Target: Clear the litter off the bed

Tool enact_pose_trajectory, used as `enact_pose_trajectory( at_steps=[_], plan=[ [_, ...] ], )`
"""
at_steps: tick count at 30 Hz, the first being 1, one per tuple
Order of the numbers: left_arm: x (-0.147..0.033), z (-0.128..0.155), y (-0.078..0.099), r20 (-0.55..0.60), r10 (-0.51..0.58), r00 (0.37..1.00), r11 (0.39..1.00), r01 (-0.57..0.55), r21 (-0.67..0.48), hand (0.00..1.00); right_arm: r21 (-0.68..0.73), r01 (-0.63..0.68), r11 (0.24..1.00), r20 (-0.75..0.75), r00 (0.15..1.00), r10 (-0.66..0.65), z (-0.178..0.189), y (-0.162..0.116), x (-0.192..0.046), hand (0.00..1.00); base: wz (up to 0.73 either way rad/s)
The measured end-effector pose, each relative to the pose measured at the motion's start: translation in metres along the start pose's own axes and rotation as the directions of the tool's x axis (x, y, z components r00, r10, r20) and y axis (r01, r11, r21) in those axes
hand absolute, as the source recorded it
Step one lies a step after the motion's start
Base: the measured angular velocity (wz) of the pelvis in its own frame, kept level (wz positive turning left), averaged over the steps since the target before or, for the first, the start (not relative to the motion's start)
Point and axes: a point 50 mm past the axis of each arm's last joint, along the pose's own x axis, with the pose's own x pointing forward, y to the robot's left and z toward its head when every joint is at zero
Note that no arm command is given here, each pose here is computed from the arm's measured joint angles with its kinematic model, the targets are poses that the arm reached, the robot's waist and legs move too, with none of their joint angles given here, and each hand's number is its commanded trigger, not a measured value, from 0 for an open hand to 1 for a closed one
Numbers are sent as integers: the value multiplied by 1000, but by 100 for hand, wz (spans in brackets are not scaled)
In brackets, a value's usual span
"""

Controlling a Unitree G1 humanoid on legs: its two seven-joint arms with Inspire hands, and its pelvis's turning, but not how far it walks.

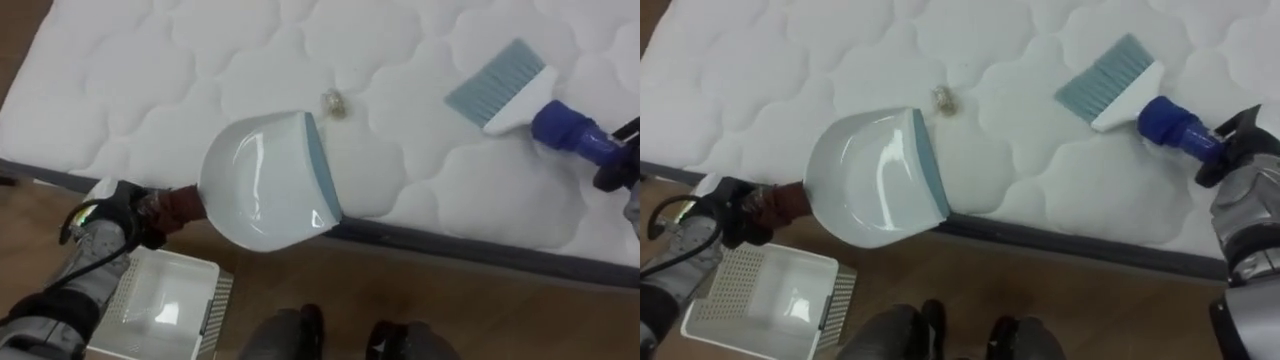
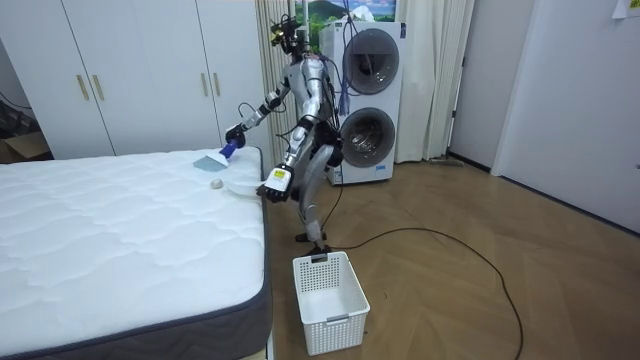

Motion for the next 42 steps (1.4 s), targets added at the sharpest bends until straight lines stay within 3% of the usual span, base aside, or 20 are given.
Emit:
enact_pose_trajectory(
  at_steps=[9,17,23,29,42],
  plan=[
    [1,1,8,11,24,1000,999,-25,48,100,-213,70,975,71,996,-56,7,-17,5,100,-3],
    [4,-1,36,36,111,993,983,-115,140,100,-457,226,860,272,956,-107,36,-33,5,100,-3],
    [4,-1,37,33,127,991,982,-130,138,100,-572,323,754,389,916,-98,59,-33,1,100,1],
    [4,0,40,42,135,990,977,-140,161,100,-581,453,676,508,851,-134,86,-44,-5,100,-5],
    [4,1,41,70,160,985,972,-169,163,100,-430,635,642,760,638,-121,147,-35,-39,100,0]
  ],
)
